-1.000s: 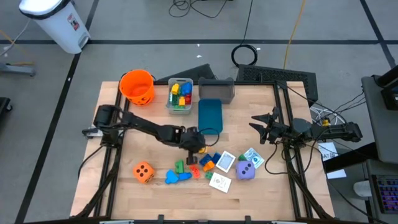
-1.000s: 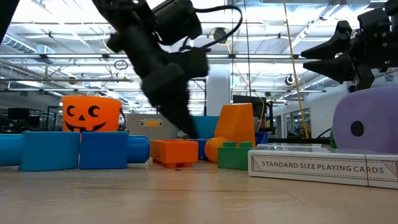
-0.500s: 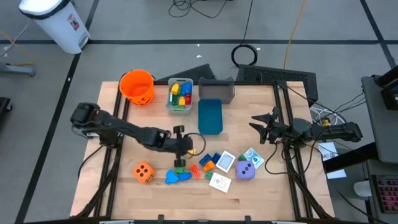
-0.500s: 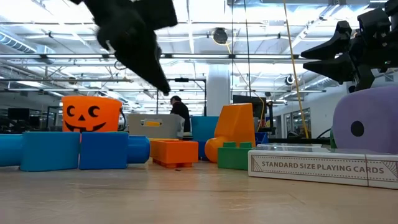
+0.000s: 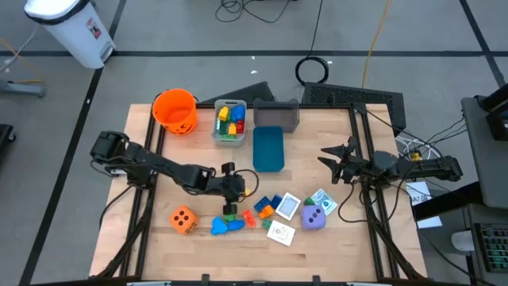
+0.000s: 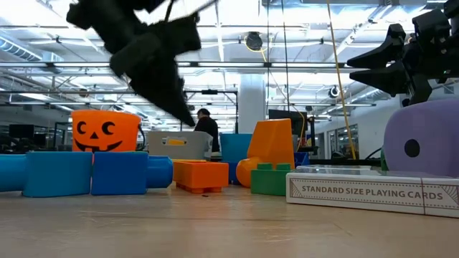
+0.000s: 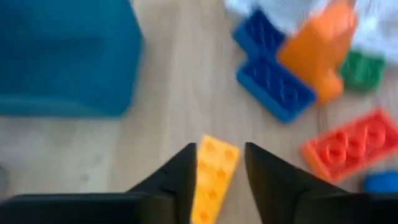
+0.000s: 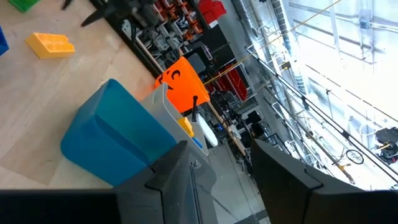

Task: Pick & Place Toys
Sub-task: Put the small yellow gamepiece into the white bin

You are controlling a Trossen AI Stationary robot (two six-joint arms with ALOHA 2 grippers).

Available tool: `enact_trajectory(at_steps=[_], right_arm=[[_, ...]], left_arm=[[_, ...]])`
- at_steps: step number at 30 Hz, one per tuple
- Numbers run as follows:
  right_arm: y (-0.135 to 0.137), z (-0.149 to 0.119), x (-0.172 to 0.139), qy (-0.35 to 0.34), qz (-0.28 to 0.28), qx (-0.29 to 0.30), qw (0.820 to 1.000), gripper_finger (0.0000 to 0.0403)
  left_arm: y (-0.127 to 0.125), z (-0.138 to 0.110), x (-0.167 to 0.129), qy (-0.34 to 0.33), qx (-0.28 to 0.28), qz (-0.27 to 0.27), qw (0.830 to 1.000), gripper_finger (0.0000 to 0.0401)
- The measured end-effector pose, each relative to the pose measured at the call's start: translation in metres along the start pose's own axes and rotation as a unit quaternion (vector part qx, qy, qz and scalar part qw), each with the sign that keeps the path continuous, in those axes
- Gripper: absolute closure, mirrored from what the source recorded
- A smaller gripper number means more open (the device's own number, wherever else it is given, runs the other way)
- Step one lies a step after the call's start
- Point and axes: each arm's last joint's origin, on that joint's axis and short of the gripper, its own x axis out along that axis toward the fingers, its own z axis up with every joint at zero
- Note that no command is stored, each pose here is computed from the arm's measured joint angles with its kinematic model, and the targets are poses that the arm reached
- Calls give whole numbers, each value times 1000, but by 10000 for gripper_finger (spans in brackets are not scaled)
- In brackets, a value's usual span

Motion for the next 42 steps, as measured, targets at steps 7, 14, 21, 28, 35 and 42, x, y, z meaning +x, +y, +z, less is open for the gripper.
enact_trajectory(at_steps=[7,14,21,28,35,42], right_arm=[[0,0,0,0,0,0,1000,234],[0,0,0,0,0,0,1000,234],[0,0,0,0,0,0,1000,234],[0,0,0,0,0,0,1000,234],[0,0,0,0,0,0,1000,234],[0,0,0,0,0,0,1000,234]], left_arm=[[-3,-14,26,49,68,-15,996,171],[7,-25,50,83,54,1,995,151],[17,-27,58,93,22,-34,995,179],[19,-25,58,88,23,-77,993,255],[38,-3,15,39,3,-64,997,255],[73,22,-61,-82,-57,99,990,255]])
